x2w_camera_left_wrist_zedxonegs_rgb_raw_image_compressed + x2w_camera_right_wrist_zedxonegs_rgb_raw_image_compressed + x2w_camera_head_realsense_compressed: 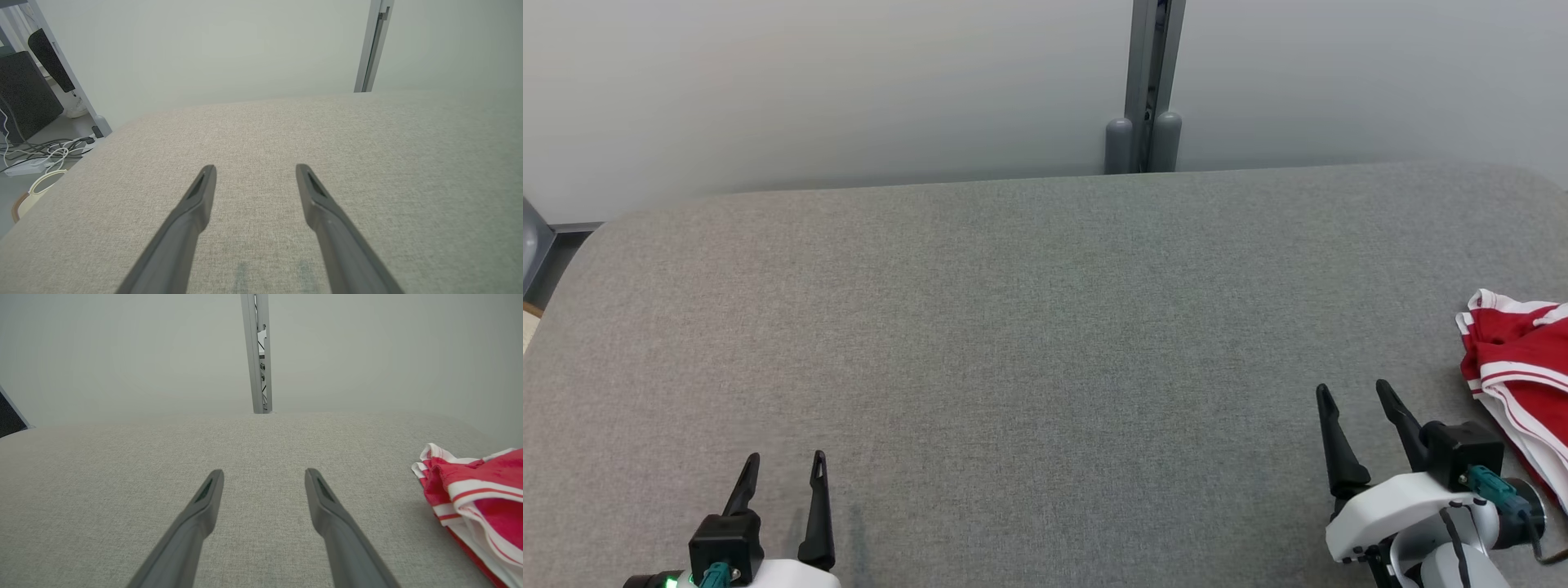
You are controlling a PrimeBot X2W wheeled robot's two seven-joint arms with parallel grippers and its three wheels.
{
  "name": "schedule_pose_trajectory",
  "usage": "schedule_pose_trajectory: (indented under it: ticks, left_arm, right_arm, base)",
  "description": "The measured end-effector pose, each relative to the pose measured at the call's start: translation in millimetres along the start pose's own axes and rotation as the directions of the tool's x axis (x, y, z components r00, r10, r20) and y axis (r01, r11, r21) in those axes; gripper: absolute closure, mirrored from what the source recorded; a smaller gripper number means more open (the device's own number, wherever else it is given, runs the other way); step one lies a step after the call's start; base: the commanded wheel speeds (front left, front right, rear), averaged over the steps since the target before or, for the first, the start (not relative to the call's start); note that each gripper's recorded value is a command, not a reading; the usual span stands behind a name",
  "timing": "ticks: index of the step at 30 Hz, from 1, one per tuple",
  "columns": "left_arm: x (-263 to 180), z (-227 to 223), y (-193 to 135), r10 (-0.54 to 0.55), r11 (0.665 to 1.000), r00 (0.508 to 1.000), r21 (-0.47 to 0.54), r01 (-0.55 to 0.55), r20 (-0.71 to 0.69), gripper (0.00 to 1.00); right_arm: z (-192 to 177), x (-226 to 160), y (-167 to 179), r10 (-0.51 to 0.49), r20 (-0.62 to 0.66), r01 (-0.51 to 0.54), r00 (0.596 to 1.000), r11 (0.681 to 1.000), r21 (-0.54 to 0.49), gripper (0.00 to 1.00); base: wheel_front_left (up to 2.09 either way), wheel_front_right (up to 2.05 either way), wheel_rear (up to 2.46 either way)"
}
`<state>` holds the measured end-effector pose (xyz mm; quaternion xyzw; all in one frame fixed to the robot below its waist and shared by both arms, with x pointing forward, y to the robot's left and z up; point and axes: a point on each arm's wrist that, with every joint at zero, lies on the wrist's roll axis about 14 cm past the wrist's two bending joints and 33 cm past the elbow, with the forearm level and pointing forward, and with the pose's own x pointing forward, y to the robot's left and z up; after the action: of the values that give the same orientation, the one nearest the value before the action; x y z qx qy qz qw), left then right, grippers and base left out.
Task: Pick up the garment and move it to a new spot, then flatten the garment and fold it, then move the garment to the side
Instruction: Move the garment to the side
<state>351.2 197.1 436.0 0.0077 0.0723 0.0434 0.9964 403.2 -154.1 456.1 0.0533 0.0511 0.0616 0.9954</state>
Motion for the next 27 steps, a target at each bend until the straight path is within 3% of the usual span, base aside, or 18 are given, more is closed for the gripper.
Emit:
schedule_pose_trajectory:
  ticks: [27]
  left_arm:
    - [-10.2, 1.6, 4.6, 0.012, 0.998, 1.0, -0.061, -0.011, 0.009, 0.0]
  right_arm:
    - [17.6, -24.5, 8.2, 0.023, 0.067, -0.021, 0.998, 1.0, -0.023, 0.0]
  base:
    - [0.0, 0.0, 0.0]
